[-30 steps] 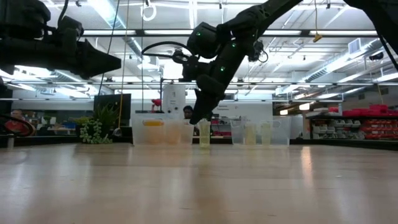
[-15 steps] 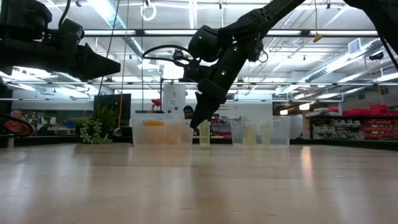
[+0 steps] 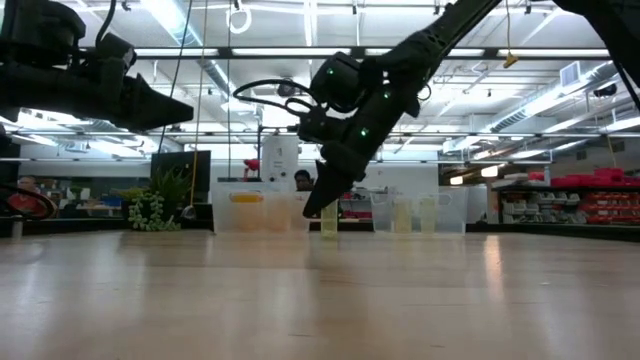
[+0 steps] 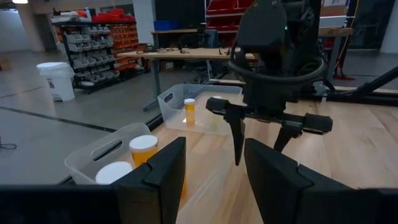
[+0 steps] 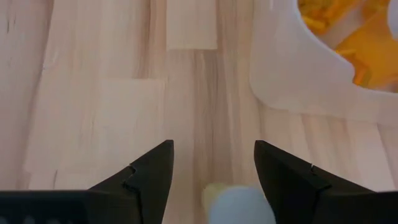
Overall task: Pick and place medicine bottles into bin by pill shape (circle, oval)
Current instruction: Put the small yellow pill bottle into the right transparent bin
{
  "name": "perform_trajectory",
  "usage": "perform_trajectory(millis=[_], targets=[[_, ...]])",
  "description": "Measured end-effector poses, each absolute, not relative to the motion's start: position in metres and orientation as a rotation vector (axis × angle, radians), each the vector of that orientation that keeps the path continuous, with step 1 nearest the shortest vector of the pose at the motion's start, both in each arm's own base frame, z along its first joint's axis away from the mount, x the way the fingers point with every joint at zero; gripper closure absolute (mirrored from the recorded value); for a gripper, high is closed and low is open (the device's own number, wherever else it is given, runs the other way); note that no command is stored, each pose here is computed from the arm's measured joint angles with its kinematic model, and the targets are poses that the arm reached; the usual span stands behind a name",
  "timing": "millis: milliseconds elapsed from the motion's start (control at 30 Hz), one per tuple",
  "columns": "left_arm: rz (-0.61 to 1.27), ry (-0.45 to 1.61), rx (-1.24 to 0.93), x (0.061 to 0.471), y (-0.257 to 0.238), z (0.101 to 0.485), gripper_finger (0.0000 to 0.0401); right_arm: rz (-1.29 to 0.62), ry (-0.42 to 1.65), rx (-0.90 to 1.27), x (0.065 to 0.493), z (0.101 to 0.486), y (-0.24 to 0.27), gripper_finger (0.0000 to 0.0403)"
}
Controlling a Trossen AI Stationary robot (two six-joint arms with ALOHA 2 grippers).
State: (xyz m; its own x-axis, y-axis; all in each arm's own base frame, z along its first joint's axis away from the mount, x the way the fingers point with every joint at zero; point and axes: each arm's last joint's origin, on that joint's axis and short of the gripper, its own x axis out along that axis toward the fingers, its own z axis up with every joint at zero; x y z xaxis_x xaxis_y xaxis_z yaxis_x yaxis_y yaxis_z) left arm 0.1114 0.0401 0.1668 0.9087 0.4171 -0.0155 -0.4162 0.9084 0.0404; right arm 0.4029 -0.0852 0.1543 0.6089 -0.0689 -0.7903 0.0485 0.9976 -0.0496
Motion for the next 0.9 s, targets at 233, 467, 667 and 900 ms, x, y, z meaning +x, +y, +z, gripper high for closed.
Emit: perform_trajectory(millis=[233, 467, 667, 900], targets=[[0.430, 0.036, 0.036, 0.111, 0.040, 0.166, 0.0229, -0.074, 0.865, -0.028, 0.396, 0.139, -0.084, 0.0173], [0.430, 0.041, 0.037, 0.111, 0.040, 0.165, 0.0229, -0.084, 0.879, -0.002, 0.395, 0.137, -0.083, 0.0173], [0.429, 0.044, 0.036, 0.111, 0.040, 0.165, 0.0229, -0.100, 0.903, 0.029, 0.396, 0.142, -0.087, 0.0173], [0.430, 0.058, 0.035, 0.111, 0.040, 0.163, 0.0229, -0.095, 0.950, 0.035, 0.397, 0.150, -0.087, 0.0173]])
